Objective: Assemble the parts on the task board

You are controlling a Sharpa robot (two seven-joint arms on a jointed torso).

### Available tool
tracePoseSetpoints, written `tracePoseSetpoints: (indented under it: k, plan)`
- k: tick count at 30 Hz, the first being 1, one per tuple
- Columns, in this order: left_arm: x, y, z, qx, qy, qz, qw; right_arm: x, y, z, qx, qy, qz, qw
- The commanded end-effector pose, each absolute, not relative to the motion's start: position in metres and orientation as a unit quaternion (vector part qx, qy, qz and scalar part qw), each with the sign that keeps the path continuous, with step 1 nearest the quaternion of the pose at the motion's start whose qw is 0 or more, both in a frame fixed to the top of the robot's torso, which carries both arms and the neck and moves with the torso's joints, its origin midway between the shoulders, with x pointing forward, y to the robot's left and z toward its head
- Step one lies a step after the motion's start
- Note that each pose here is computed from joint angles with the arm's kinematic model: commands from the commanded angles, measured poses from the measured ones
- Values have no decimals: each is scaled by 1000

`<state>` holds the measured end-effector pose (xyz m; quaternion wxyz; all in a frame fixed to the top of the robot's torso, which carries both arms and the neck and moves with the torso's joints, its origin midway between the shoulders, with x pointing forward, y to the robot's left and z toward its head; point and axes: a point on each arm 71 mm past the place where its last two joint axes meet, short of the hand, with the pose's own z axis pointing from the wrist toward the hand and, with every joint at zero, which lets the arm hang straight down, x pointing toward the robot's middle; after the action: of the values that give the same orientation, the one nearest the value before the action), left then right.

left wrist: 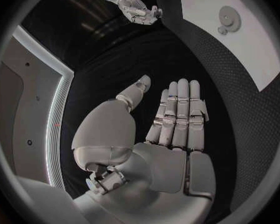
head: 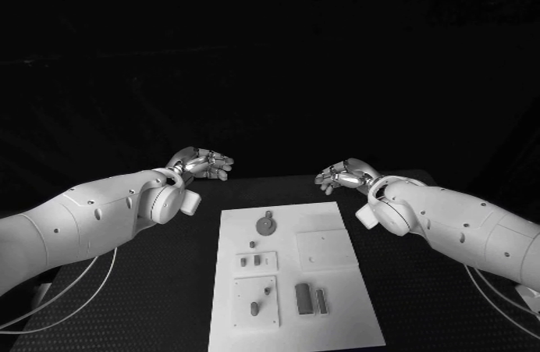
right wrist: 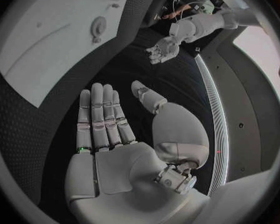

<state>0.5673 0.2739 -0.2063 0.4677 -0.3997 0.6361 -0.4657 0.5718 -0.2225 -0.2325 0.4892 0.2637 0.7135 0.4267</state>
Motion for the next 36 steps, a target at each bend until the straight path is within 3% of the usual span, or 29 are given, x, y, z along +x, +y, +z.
tracePoseSetpoints:
  k: [1,13,15,21,28,36]
  plan:
    - [569,272,-204,-394,627,-489,461,580,-241,-230,287,677,484,475]
    - [571,275,-212,-413,621,-487,455,579,-235,-231,299,664,501,468]
    - [570,276,-213,-413,627,-473,461,580,-237,-233,301,672,479,478]
    - [562,266,-218,-421,613,-481,464,573,-232,-233,314,655,490,482]
    - [536,242,-226,-444,577,-497,472,553,-220,-232,353,609,513,491]
    - [489,207,-228,-481,525,-508,485,510,-204,-229,428,543,525,496]
